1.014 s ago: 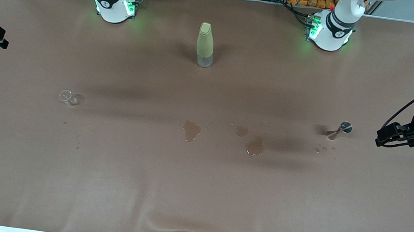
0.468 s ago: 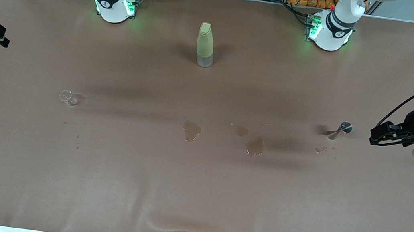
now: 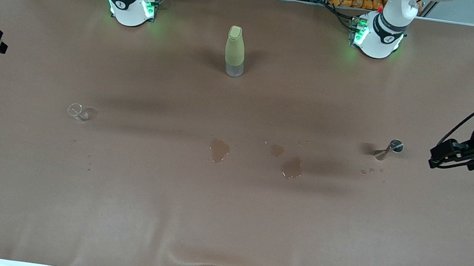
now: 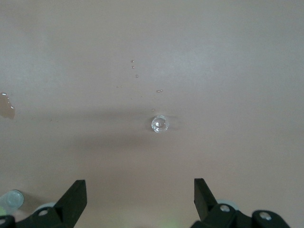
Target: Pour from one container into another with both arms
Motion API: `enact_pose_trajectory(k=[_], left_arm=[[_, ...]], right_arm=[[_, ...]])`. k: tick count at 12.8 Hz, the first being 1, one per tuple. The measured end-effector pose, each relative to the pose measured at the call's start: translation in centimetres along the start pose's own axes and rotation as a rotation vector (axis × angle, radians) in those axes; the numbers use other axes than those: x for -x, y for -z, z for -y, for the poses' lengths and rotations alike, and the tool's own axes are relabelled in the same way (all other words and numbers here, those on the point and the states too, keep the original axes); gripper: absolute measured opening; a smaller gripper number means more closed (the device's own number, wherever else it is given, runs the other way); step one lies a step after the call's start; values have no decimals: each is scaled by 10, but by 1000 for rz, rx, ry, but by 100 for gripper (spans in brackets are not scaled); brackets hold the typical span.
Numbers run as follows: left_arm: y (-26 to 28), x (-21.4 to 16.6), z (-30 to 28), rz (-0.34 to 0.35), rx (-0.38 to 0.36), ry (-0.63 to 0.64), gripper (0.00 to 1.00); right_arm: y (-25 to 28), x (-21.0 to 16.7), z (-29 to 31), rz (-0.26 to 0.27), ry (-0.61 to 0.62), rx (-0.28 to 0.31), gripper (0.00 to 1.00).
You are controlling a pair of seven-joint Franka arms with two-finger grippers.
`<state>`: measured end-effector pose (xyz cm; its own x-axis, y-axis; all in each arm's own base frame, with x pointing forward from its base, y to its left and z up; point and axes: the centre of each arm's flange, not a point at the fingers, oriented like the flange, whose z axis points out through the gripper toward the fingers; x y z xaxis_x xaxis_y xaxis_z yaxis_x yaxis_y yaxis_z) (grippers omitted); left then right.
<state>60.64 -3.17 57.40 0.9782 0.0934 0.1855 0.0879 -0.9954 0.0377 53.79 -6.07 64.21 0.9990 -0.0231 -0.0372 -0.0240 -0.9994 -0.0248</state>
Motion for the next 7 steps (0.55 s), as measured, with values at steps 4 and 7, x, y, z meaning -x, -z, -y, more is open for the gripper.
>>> enact_pose_trajectory(k=[4,7], left_arm=[[27,4,-4,43,-4,-17,100],[33,5,-13,42,1,-33,100]], right_arm=[[-1,2,-9,12,-17,-2,100],[-1,2,-9,12,-18,-3,100]])
